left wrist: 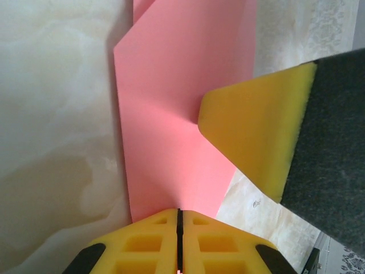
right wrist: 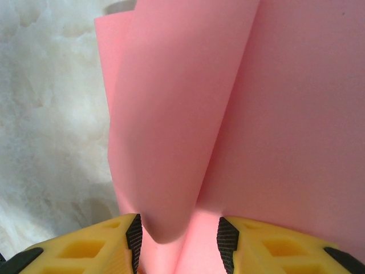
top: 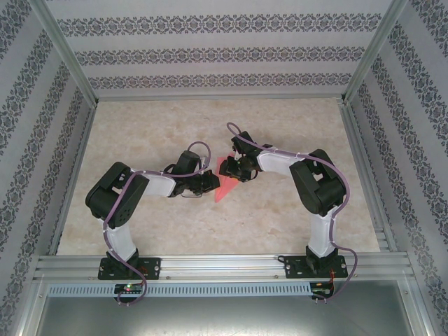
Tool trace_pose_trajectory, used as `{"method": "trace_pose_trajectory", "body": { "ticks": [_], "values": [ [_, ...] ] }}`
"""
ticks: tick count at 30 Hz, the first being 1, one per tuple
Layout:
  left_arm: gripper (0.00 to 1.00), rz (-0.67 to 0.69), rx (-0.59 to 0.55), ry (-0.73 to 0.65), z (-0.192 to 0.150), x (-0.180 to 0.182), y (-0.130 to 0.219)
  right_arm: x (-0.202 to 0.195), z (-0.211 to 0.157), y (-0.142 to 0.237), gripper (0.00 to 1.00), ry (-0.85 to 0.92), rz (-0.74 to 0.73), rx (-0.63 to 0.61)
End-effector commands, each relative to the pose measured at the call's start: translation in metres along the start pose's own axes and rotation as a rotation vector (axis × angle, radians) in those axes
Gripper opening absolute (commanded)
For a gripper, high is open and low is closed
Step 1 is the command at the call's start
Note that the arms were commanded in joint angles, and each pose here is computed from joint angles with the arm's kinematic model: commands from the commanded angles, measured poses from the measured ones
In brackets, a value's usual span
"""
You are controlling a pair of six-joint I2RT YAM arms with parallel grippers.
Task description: Fold a paper plane with a square sheet of paper (pick it up from the middle)
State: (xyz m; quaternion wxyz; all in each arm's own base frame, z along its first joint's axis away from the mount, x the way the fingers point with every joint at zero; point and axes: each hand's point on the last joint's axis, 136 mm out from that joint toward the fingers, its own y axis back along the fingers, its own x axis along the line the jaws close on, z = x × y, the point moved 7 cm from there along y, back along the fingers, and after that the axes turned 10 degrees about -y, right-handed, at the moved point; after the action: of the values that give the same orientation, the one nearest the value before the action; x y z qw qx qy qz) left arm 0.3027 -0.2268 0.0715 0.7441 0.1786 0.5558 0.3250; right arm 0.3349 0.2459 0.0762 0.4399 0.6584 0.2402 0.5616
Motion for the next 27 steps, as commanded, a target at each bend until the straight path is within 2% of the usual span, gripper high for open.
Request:
{"method": "trace_pose_trajectory", "body": {
  "ticks": [1,13,19,27],
  "values": [
    [0.11,0.033,0.027,0.001,-0.004,0.005,-0.005,-0.066,-0.032,-0.037,0.44,-0.055,-0.283,0.120],
    [0.11,0.037,0.040,0.006,-0.005,0.007,-0.008,-0.067,-0.033,-0.037,0.41,-0.059,-0.282,0.124],
    [0.11,0.036,0.038,0.003,-0.004,0.005,-0.007,-0.073,-0.034,-0.040,0.38,-0.064,-0.329,0.127],
    [0.16,-0.014,-0.030,-0.037,0.010,-0.015,0.007,-0.080,-0.035,-0.043,0.37,-0.065,-0.383,0.130]
  ]
}}
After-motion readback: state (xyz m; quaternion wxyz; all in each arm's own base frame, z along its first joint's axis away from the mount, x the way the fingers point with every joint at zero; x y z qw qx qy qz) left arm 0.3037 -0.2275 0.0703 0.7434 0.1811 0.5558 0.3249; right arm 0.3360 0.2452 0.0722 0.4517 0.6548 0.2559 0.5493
